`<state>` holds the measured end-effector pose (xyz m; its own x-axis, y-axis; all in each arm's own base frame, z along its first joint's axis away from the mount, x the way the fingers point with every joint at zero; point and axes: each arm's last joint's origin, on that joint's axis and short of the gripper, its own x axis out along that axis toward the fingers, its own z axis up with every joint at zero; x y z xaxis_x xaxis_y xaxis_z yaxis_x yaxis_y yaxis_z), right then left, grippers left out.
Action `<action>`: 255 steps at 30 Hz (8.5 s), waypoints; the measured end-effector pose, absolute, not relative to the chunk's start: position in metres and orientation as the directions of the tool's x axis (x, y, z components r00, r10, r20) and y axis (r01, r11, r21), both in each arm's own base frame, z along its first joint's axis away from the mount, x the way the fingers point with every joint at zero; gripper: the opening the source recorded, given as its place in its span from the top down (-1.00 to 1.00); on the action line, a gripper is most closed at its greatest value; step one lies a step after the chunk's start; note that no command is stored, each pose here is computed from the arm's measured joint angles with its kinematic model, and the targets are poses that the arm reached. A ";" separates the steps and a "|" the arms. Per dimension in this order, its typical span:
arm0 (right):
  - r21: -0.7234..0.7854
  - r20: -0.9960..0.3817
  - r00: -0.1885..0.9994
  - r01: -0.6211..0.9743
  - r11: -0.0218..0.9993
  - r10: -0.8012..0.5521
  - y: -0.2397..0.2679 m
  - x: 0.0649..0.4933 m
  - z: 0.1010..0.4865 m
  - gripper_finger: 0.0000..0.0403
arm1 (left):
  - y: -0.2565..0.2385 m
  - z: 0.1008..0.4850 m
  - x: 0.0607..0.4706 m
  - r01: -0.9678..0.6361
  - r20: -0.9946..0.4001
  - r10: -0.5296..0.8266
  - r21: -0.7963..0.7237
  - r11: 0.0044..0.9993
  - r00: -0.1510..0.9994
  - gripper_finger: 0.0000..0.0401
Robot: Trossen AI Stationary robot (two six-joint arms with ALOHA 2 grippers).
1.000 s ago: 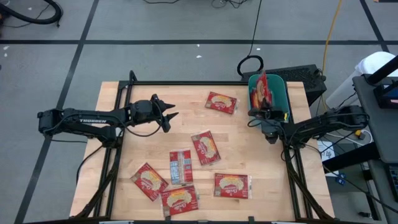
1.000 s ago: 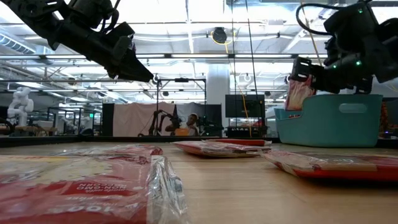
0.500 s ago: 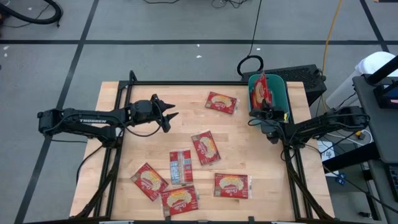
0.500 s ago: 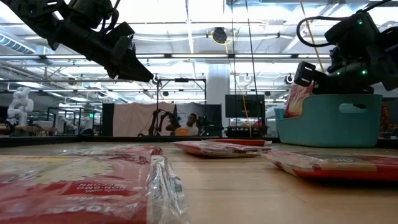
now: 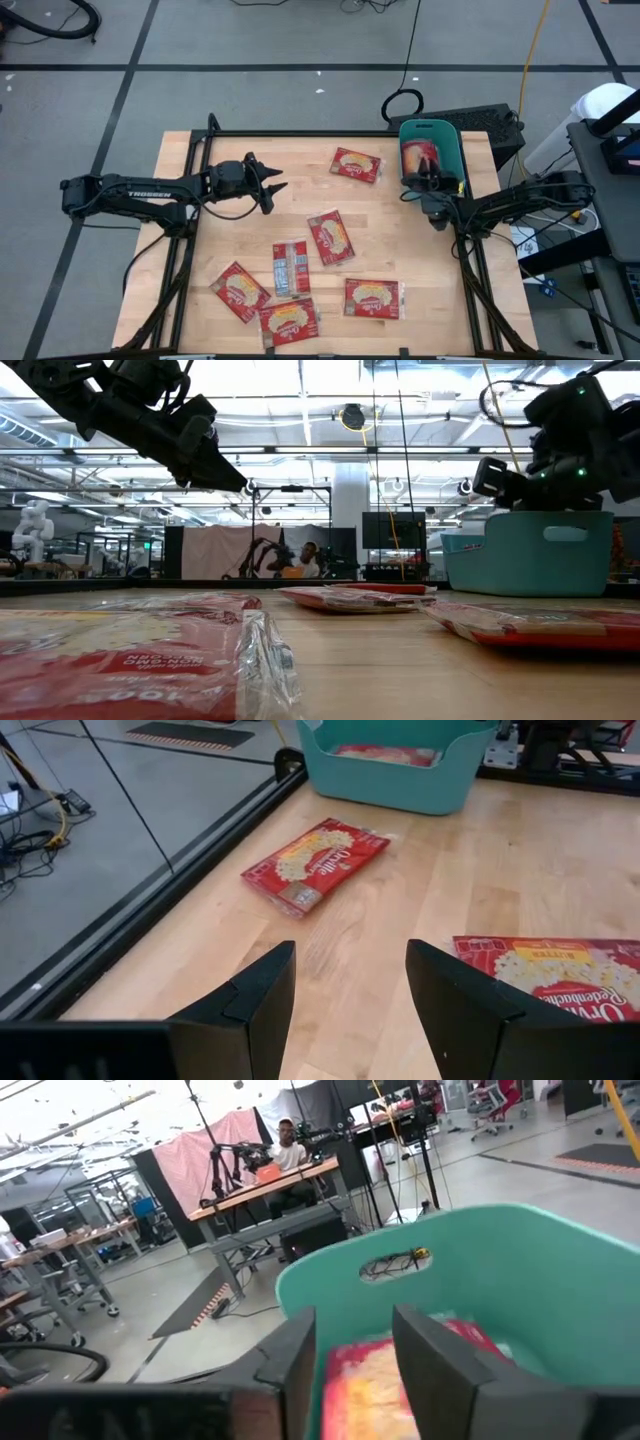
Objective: Sort popcorn bags into baskets
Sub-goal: Put the red popcorn bag into the green bin
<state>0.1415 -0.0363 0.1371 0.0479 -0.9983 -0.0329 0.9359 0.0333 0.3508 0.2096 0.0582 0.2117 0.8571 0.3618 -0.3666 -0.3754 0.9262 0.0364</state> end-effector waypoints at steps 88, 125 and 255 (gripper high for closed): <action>-0.220 -0.438 0.665 0.574 0.789 -0.605 -0.043 0.248 0.182 0.31 | 0.120 0.168 0.403 -0.279 -0.763 0.409 0.305 0.911 0.500 0.25; 0.186 -0.646 0.747 0.355 0.916 -0.158 -0.060 0.319 0.138 0.48 | 0.065 0.157 0.273 -0.146 -0.672 0.168 0.089 0.985 0.721 0.24; -0.809 -0.461 0.887 -0.400 0.431 -0.042 0.036 0.313 0.182 0.96 | 0.036 0.223 0.258 0.169 -0.416 -0.206 -0.124 0.978 0.886 0.35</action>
